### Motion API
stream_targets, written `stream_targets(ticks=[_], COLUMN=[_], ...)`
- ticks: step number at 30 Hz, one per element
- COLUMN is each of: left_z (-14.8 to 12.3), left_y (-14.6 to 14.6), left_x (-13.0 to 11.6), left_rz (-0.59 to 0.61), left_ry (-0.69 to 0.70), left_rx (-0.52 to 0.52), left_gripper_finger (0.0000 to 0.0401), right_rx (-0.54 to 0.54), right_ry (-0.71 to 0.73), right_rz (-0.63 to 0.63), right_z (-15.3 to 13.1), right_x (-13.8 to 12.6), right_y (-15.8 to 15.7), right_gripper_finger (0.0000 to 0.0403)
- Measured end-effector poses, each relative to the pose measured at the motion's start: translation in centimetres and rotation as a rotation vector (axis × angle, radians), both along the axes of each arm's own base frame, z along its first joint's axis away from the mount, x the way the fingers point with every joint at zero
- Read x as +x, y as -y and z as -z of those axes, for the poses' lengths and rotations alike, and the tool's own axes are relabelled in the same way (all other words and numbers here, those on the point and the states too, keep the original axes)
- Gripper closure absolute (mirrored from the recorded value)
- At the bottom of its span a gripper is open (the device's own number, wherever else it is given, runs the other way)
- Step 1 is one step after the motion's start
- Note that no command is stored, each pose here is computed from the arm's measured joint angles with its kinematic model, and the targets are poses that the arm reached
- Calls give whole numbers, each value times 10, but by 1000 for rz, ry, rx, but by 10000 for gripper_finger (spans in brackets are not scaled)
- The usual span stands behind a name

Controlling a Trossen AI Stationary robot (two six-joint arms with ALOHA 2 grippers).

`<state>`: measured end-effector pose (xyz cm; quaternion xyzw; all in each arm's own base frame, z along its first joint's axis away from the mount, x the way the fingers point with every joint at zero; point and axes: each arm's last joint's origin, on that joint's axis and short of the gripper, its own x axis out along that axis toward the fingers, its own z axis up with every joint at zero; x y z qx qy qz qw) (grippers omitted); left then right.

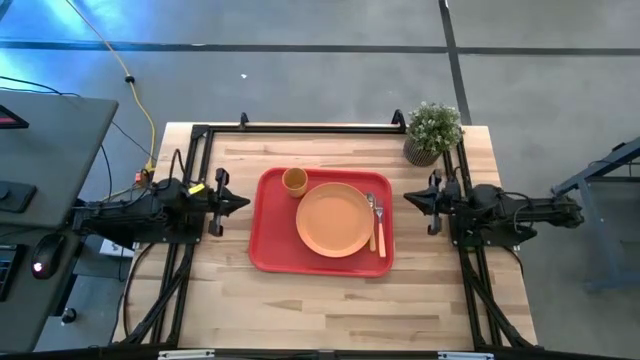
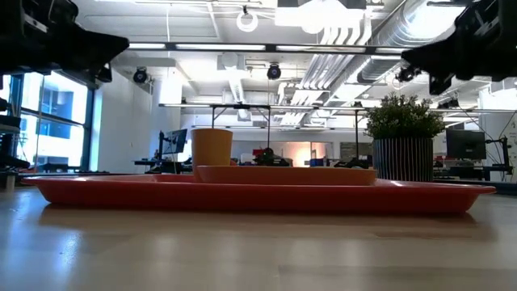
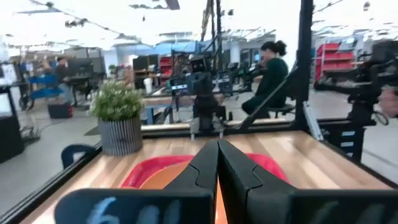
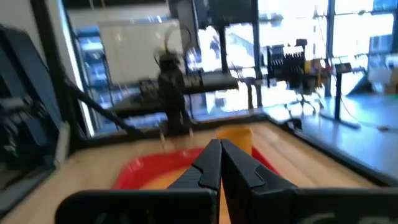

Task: Pick and place plate/cup/fork/spoon on tray
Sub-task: Return to Home Position

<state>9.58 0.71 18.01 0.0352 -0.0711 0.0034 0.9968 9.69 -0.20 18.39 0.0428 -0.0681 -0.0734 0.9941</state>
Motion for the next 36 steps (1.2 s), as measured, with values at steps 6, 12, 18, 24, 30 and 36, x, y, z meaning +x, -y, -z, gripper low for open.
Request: stream_targets(ticks=[6,12,18,24,30,36], left_z=[0,4,13,11,14,19], left_y=[0,-4,-10,-8,-7,-4], left_x=[0,0,2,2,4,8], left_rz=[5,-22,-116,-54,-47,-92], left_ry=[-7,-42,-140,-119,-158,-214], left_rx=[62,89,28,18,-20,-6], left_gripper_finger=[401,401,401,401,401,401], right_rx=[6,47,92,149,149,149], right_ry=[31,0,-19,-63,-65,-65], right_rz=[-21,-8,-21,-36,-38,-38], right_z=[1,6,9,14,14,14], right_x=[-2,-1,0,0,0,0], right_y=[0,0,0,-1,-1,-1], right_gripper_finger=[403,403,402,402,402,402])
